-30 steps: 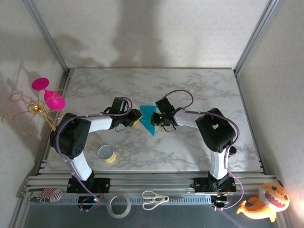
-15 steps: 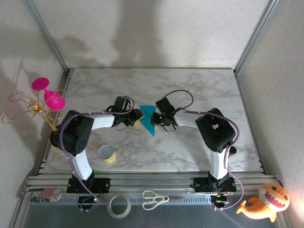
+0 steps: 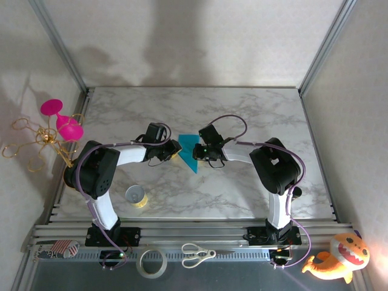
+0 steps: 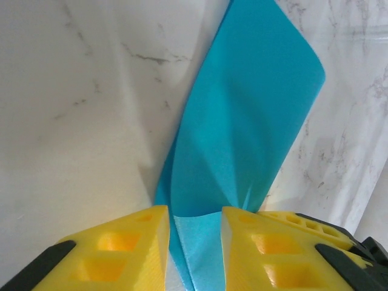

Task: Fold a paper plane with a square sheet of paper (pick it up from the middle)
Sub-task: Fourth fold the wing at the center of the table.

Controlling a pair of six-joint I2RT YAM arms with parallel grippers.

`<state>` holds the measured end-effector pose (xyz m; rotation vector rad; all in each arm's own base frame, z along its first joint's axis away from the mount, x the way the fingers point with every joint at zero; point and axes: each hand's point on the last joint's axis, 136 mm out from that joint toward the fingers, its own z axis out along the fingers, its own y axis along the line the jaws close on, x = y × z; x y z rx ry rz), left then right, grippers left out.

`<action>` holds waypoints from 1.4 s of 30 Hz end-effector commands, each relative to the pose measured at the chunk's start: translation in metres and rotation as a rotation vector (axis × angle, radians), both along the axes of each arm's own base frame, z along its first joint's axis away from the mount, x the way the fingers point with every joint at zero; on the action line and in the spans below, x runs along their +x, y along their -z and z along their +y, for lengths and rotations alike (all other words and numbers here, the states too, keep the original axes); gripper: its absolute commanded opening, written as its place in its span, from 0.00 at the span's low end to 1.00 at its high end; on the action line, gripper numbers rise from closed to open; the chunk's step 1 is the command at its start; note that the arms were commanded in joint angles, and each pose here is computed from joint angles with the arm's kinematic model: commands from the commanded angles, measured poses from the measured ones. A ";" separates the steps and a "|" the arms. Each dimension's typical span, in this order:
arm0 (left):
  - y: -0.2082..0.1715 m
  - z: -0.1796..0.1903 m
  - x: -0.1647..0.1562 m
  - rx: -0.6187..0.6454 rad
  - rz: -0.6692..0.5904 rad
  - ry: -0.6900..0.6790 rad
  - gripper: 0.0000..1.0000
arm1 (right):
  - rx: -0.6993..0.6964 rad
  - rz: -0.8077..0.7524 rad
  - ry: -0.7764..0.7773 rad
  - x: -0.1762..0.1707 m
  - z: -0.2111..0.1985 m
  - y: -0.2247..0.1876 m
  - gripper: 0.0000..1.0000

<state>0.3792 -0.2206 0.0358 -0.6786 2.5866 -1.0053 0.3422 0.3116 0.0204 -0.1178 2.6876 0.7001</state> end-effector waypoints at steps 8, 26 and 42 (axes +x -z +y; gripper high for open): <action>-0.005 -0.018 0.004 -0.014 -0.029 0.160 0.28 | -0.066 0.070 0.009 -0.012 -0.015 0.030 0.17; -0.013 -0.016 0.012 -0.044 -0.070 0.176 0.08 | 0.013 -0.228 -0.042 0.022 -0.006 -0.058 0.32; -0.044 -0.011 -0.001 -0.055 -0.111 -0.195 0.05 | -0.222 -0.884 -0.306 -0.007 0.002 -0.098 0.57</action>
